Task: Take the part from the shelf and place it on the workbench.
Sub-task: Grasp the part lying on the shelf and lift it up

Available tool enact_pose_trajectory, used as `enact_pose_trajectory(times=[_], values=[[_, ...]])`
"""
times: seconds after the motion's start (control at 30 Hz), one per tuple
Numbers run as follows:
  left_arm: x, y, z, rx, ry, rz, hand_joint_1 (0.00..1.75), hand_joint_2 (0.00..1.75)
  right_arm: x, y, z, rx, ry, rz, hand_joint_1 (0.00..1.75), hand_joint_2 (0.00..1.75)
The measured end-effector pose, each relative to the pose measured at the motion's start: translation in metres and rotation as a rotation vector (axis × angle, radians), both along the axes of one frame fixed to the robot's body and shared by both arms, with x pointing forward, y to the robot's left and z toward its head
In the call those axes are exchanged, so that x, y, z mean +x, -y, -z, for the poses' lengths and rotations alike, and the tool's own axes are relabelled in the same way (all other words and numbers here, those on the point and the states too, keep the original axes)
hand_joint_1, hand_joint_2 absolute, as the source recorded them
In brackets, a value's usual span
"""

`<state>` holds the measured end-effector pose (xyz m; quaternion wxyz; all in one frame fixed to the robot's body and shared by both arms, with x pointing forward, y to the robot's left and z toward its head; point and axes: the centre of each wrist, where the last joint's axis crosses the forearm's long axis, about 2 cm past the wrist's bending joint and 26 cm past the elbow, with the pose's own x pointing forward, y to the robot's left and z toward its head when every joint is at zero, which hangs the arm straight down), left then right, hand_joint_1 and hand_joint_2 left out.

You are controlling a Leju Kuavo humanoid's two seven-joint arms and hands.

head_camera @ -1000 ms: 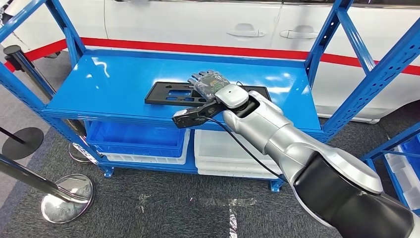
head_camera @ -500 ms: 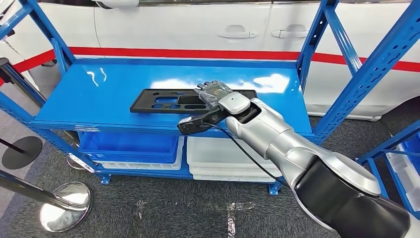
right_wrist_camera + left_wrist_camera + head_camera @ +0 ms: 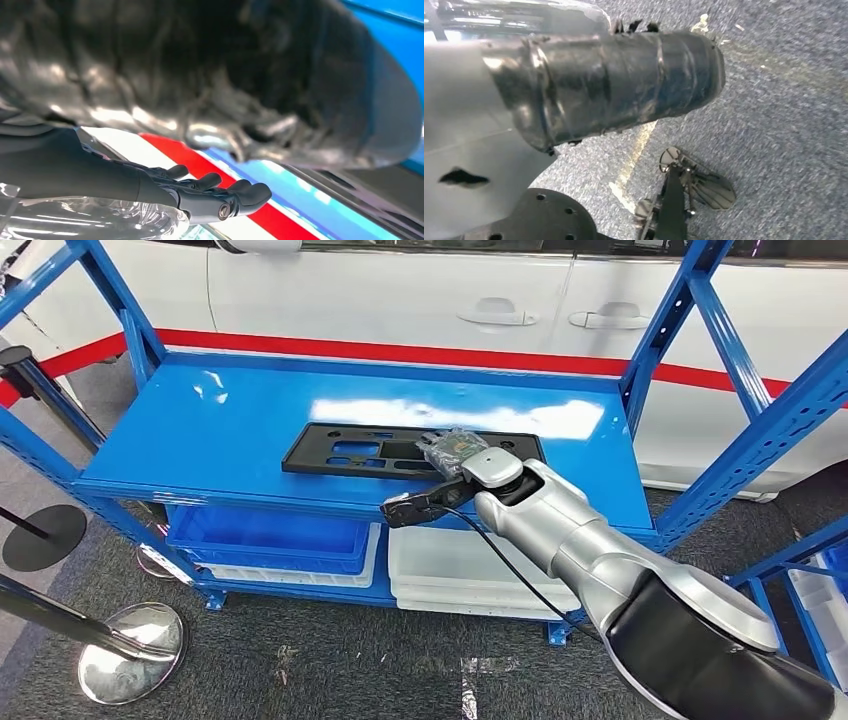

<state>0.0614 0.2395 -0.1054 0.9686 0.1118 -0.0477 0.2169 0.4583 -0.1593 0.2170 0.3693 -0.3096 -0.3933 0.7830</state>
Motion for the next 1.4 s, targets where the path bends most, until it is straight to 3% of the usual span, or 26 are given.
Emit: enact_pose_trajectory(times=[0.27,0.4,0.63,0.77,0.8,0.93,0.97,1.0,1.1,1.13,1.17,1.2,1.33,1.4], values=[[0.001,0.0,0.0,0.009,-0.003,-0.005,0.0,0.0,-0.004,0.005,0.013,-0.002,-0.04,0.022,0.0,0.0],[0.001,0.0,0.0,0.018,-0.008,-0.008,0.0,0.0,-0.012,0.005,0.029,-0.001,-0.077,0.027,0.0,1.75],[0.002,-0.001,0.0,0.019,0.002,-0.027,0.0,0.0,-0.017,0.007,0.039,0.004,-0.098,0.037,0.0,1.75],[0.0,0.001,0.0,0.016,0.0,-0.031,0.0,0.0,-0.018,0.008,0.042,0.002,-0.099,0.042,0.0,0.0],[0.0,0.001,0.0,0.015,0.0,-0.033,0.0,0.0,-0.018,0.009,0.042,0.002,-0.101,0.044,0.0,0.0],[0.0,0.001,0.0,0.02,0.002,-0.036,0.0,0.0,-0.02,0.011,0.046,0.002,-0.109,0.049,0.0,1.75],[0.001,0.001,0.0,0.022,0.003,-0.036,0.0,0.0,-0.02,0.012,0.047,0.003,-0.109,0.05,0.0,1.75],[0.001,0.0,0.0,0.023,0.004,-0.035,0.0,0.0,-0.02,0.012,0.047,0.004,-0.108,0.05,0.0,1.31],[0.0,0.0,0.0,0.022,0.004,-0.034,0.0,0.0,-0.019,0.013,0.047,0.008,-0.1,0.05,0.0,1.31],[0.0,0.0,0.0,0.021,0.004,-0.034,0.0,0.0,-0.019,0.013,0.047,0.009,-0.097,0.049,0.0,1.75],[0.0,0.0,0.0,0.02,0.005,-0.034,0.0,0.0,-0.019,0.013,0.047,0.009,-0.096,0.049,0.0,1.75],[0.0,0.0,0.0,0.02,0.006,-0.033,0.0,0.0,-0.019,0.012,0.047,0.01,-0.094,0.048,0.1,1.75],[0.0,0.001,0.0,0.017,0.007,-0.031,0.0,0.0,-0.02,0.012,0.047,0.012,-0.079,0.052,1.65,1.75],[0.0,0.001,0.0,0.017,0.006,-0.031,0.0,0.0,-0.02,0.012,0.047,0.012,-0.073,0.061,1.75,1.75]])
